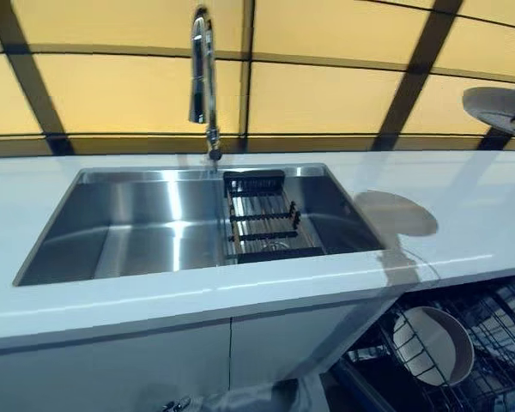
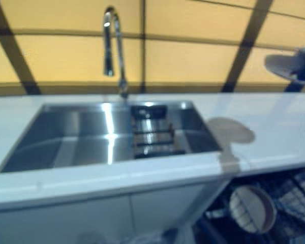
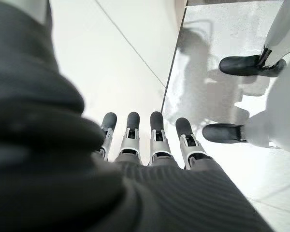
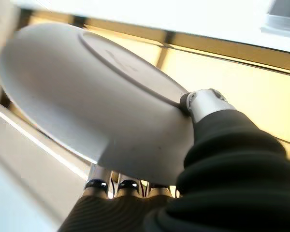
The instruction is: Take plates into dishwasher
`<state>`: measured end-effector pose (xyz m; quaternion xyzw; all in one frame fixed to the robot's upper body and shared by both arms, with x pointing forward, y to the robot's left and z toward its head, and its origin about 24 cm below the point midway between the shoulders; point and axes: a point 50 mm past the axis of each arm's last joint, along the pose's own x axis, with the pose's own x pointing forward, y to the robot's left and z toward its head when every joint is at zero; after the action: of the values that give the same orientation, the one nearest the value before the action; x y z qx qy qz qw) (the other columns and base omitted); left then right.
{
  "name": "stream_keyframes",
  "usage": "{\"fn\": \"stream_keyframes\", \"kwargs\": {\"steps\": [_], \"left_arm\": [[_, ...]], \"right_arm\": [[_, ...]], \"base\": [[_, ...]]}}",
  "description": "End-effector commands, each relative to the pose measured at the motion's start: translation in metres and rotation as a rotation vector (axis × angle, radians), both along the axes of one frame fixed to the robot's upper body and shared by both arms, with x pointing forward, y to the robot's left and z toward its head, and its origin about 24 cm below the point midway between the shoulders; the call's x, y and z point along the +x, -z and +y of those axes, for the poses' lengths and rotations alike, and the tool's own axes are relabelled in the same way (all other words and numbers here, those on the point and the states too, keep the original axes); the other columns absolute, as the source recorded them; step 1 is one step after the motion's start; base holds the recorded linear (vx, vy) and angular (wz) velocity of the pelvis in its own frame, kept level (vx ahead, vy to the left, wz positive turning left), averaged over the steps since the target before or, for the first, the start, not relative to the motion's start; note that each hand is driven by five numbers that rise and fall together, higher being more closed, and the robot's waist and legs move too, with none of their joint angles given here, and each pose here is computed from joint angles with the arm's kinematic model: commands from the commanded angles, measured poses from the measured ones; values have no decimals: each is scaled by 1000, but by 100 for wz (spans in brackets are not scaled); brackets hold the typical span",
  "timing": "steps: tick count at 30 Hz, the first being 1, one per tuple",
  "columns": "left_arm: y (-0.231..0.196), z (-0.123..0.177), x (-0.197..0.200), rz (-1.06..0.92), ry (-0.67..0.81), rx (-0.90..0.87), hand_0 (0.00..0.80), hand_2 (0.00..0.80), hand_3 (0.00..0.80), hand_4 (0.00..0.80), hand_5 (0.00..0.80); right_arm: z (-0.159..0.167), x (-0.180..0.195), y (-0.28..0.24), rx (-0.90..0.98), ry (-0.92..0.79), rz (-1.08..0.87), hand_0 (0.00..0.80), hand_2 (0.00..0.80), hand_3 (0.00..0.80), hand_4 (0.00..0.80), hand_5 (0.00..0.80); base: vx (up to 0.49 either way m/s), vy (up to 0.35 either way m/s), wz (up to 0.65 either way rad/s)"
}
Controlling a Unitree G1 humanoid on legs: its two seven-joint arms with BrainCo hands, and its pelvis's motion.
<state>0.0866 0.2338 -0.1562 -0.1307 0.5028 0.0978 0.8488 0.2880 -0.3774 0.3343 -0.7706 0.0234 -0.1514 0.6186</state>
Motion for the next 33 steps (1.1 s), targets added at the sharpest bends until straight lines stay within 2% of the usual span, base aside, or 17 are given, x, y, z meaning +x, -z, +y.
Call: {"fn": "stream_keyframes", "kwargs": {"steps": [1, 10, 16, 33], "left_arm": [[-4, 14, 4, -23, 25, 36, 0, 0, 0, 0, 0], [-2, 11, -1, 7, 27, 34, 0, 0, 0, 0, 0], [-5, 24, 2, 15, 23, 72, 0, 0, 0, 0, 0], [-6, 30, -3, 28, 50, 88, 0, 0, 0, 0, 0]], "right_arm": [[-35, -35, -31, 139, 107, -217, 800, 800, 800, 800, 800], [-79, -79, 19, 359, 184, -254, 800, 800, 800, 800, 800], [-95, -105, 65, 462, 232, -233, 800, 800, 800, 800, 800], [-89, -100, 127, 705, 210, -169, 800, 800, 800, 800, 800]], "base": [[1, -47, -35], [26, -25, -14], [10, -76, -6], [13, -60, -2]]}}
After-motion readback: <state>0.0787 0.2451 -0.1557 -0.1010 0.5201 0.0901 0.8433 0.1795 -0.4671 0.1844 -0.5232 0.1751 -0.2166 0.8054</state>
